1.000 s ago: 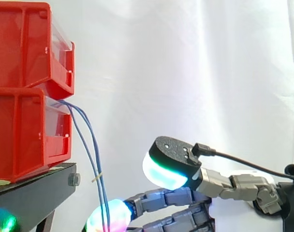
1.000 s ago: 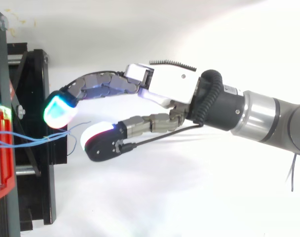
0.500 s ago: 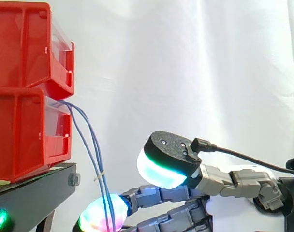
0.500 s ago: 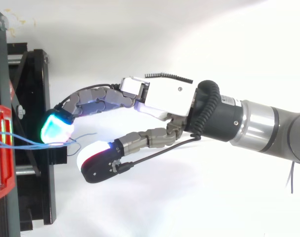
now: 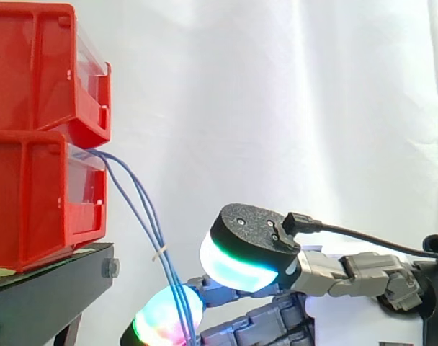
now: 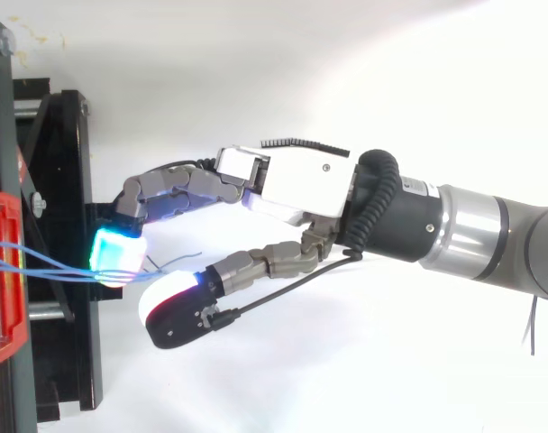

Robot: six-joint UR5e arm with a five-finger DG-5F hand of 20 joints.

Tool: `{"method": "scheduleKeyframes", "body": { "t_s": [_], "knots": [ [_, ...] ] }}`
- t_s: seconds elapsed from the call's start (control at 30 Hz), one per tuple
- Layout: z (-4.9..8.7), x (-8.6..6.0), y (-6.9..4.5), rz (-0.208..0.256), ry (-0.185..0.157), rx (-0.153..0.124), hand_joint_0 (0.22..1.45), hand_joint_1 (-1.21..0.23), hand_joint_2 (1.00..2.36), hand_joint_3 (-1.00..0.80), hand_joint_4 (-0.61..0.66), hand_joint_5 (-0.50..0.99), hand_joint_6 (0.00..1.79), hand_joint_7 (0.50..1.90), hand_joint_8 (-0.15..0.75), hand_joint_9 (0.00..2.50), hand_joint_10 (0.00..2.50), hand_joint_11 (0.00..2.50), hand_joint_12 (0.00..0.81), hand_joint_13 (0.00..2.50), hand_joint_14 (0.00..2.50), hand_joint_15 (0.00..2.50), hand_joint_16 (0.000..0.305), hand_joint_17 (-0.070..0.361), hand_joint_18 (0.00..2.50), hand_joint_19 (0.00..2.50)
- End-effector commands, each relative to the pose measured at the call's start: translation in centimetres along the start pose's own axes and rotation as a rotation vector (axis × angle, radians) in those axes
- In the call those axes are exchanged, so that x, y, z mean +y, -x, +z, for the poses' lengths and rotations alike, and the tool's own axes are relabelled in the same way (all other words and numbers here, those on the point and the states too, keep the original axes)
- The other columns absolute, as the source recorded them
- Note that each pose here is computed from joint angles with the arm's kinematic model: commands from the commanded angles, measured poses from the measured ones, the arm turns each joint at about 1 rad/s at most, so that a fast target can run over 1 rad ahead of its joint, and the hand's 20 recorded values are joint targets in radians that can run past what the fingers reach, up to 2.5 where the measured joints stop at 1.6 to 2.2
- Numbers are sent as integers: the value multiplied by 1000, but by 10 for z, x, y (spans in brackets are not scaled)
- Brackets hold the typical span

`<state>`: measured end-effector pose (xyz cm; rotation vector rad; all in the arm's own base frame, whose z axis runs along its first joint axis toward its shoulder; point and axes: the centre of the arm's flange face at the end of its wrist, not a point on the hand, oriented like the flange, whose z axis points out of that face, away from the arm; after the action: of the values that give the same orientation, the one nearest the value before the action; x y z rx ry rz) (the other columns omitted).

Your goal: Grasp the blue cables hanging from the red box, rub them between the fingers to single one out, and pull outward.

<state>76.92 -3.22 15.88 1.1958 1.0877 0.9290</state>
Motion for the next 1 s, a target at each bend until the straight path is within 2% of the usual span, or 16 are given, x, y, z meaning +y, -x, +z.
{"method": "scheduleKeyframes", "body": {
  "t_s": [0.0,0.2,0.23,0.33,0.37,0.4,0.47,0.5,0.77,0.97],
  "knots": [
    [1,2,-2,2,6,12,528,-696,1001,-482,234,-80,503,1117,266,638,2,113,327,505,5,147,39,88,404,518],
    [9,16,-1,7,19,27,521,-696,1001,-481,251,-80,503,1152,270,644,3,131,330,511,6,170,40,89,413,531],
    [12,22,2,-1,-3,52,521,-696,1002,-483,240,-80,503,1159,271,644,3,124,330,512,6,164,40,89,413,539],
    [14,30,1,-3,-26,82,519,-694,1001,-481,240,-80,502,1164,271,645,2,131,332,514,6,170,40,90,415,540],
    [12,29,2,-16,-54,97,519,-694,1001,-480,237,-80,503,1174,270,646,3,129,333,517,6,175,40,90,416,540],
    [8,28,2,-34,-100,122,519,-694,1001,-479,238,-80,503,1182,272,648,3,137,335,520,7,175,40,90,417,548],
    [5,26,2,-42,-122,133,519,-693,1001,-476,230,-79,502,1198,273,650,3,144,336,527,6,180,40,90,419,548],
    [2,24,2,-51,-145,144,521,-691,1001,-477,234,-78,502,1204,272,651,3,145,335,528,6,184,40,90,420,548],
    [2,33,4,-48,-138,143,538,-689,1003,-448,225,-73,502,1261,268,662,4,166,329,538,7,200,39,88,426,561],
    [2,48,9,-46,-123,135,545,-697,1005,-431,200,-71,500,1325,271,663,6,174,328,546,7,204,39,87,435,568]
  ]
}}
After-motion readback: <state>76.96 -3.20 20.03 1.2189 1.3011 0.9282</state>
